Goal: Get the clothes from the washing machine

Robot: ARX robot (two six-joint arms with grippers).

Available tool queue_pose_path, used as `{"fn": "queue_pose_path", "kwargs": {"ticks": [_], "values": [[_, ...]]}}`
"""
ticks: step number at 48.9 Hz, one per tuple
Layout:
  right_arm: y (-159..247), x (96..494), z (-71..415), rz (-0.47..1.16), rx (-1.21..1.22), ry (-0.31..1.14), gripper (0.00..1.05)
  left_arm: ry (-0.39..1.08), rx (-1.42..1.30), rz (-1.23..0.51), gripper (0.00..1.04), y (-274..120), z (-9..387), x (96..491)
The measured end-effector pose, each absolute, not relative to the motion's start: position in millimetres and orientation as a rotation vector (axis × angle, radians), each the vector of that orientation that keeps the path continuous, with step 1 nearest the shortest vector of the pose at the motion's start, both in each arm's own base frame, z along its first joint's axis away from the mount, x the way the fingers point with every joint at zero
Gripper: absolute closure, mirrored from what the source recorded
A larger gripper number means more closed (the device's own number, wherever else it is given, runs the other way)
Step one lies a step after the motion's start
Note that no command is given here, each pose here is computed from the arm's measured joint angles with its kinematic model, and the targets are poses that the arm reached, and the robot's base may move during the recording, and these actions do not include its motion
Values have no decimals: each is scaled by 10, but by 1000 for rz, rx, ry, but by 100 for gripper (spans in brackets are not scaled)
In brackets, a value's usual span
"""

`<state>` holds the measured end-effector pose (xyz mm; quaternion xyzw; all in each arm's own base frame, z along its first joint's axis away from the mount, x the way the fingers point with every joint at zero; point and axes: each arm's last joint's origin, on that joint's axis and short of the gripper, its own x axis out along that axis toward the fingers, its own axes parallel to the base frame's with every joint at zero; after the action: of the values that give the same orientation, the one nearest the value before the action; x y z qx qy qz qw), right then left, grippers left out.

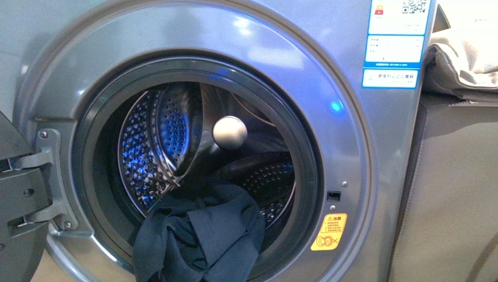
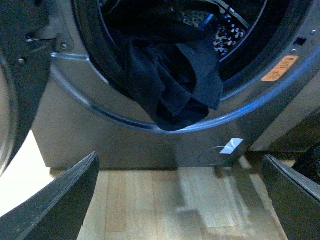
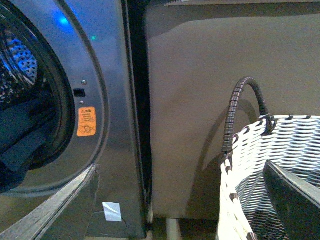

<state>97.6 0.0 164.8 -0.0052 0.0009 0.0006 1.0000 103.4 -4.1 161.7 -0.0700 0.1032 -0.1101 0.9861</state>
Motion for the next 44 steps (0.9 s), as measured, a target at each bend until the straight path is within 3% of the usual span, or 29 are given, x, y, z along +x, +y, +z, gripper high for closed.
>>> {"fn": "queue_pose_path", "kwargs": {"ticks": [19, 44], "values": [[0, 976, 1648, 1, -10, 2, 7, 130, -107, -290, 7, -257, 1984, 1725], [0, 976, 1648, 1, -10, 2, 7, 281, -54, -375, 7, -713, 1930, 3129]]}}
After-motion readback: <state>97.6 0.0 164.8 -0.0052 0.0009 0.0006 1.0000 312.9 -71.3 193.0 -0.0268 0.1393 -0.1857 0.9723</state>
